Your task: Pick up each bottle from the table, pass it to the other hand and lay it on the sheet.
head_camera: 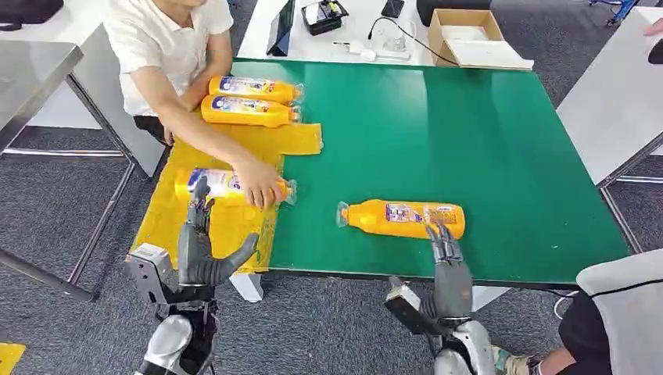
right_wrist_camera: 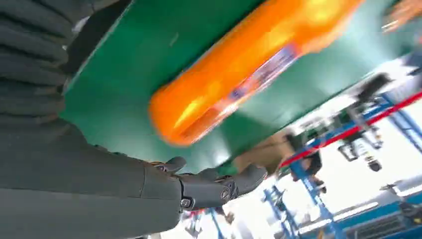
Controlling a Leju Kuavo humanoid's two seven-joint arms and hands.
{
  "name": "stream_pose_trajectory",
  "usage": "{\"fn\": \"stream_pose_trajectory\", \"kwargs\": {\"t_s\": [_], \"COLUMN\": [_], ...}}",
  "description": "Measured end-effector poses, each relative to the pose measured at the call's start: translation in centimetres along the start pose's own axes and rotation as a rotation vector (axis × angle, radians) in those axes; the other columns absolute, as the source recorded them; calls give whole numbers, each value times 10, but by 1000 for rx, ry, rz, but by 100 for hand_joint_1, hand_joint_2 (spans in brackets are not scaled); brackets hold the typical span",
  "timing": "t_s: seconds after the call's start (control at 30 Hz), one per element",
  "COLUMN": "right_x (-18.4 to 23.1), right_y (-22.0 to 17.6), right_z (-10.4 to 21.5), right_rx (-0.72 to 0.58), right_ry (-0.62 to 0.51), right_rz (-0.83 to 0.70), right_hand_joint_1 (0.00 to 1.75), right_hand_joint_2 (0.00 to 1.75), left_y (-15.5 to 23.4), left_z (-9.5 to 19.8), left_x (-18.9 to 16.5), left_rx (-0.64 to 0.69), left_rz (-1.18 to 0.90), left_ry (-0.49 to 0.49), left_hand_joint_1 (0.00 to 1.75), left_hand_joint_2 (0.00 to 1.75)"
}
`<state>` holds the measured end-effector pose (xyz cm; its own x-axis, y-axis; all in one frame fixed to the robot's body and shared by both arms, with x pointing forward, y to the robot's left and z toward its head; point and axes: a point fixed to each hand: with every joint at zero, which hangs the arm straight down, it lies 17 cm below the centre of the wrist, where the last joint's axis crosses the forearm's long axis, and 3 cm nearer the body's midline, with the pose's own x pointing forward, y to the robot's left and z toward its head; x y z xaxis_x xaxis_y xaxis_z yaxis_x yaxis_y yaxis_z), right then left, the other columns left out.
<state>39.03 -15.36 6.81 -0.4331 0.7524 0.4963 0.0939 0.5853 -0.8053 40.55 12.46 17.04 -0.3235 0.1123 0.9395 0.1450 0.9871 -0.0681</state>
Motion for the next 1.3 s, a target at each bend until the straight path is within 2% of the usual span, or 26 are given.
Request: {"fn": "stream_pose_trajectory", "kwargs": {"t_s": [0.03,0.1,0.53,0.83,1.13,1.3], "right_x": [-7,-57,-126,-156,-170,-170], "right_y": [-2,-21,-41,-37,-3,3], "right_z": [1,-7,-63,-90,-75,-74], "right_rx": [3,50,136,297,460,490], "right_ry": [8,36,90,156,235,247], "right_rz": [23,195,458,524,491,483], "right_hand_joint_1": [0,0,0,0,0,0], "right_hand_joint_2": [175,175,175,175,175,175], "left_y": [1,0,-32,-47,-58,-65], "left_z": [2,7,5,0,-1,2], "left_x": [2,17,20,11,-9,-13], "left_rx": [5,-1,-81,-120,-138,-160], "left_rz": [-3,7,81,77,31,39], "left_ry": [-4,-27,-14,14,71,86], "left_hand_joint_1": [0,0,0,0,0,0], "left_hand_joint_2": [175,175,175,175,175,175]}}
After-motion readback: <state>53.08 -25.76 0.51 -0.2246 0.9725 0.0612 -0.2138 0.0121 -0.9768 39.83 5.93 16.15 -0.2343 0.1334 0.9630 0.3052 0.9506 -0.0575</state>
